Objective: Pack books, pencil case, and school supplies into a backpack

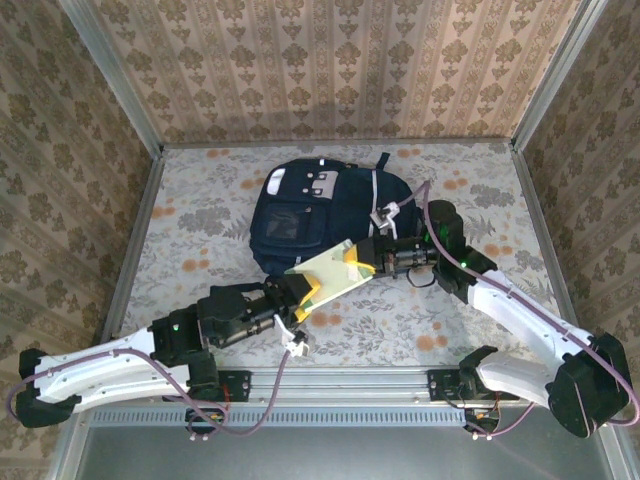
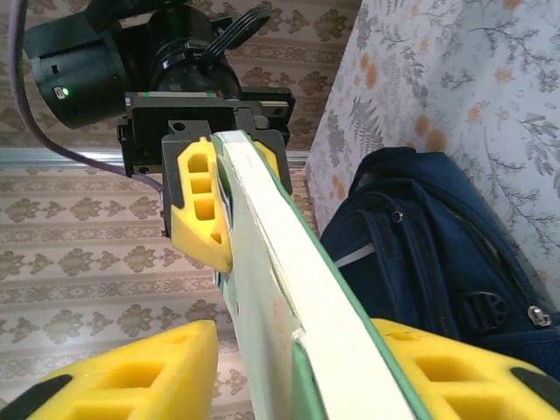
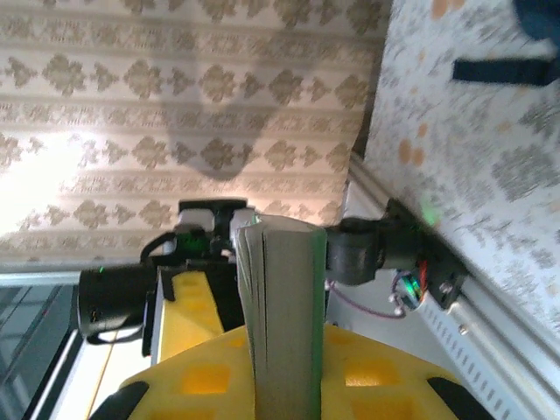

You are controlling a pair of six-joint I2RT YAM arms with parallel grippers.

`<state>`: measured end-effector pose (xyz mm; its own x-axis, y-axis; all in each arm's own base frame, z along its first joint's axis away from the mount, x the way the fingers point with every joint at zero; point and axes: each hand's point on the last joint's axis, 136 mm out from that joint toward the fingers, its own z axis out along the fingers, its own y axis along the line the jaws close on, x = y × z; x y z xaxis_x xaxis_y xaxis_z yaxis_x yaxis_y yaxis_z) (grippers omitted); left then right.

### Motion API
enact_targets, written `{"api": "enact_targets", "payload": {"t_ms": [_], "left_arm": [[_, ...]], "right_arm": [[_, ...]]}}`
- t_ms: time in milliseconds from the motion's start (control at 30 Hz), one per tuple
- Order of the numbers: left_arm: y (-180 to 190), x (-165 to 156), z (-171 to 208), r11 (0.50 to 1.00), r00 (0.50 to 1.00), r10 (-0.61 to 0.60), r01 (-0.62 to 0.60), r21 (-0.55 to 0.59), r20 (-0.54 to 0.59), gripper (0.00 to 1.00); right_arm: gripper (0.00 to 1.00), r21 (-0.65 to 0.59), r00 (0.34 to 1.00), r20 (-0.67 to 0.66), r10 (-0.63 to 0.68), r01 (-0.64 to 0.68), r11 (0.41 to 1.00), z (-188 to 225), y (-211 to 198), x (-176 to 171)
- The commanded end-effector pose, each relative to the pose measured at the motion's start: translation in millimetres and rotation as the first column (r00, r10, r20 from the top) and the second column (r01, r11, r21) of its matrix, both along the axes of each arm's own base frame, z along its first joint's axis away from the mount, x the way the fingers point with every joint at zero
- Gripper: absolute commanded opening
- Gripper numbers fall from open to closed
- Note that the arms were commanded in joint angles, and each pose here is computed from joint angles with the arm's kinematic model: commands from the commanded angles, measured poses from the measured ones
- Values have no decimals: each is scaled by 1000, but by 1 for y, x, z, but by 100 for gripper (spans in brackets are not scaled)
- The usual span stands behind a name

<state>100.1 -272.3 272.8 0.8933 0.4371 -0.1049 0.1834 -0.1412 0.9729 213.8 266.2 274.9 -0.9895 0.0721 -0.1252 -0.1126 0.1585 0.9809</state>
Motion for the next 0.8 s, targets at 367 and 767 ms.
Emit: {"api": "enact_targets", "payload": {"t_ms": [367,767], "left_arm": [[-23,45,3,945,591,208,-327,5,-779,79],[-81,186,-23,633,-231,153,-724,275,-961,100]], "right_arm": [[13,-573,880,273,-388,473,669,-91,-133,24],[13,-630,779,471,-413,625,461,-99,-182,19]]}}
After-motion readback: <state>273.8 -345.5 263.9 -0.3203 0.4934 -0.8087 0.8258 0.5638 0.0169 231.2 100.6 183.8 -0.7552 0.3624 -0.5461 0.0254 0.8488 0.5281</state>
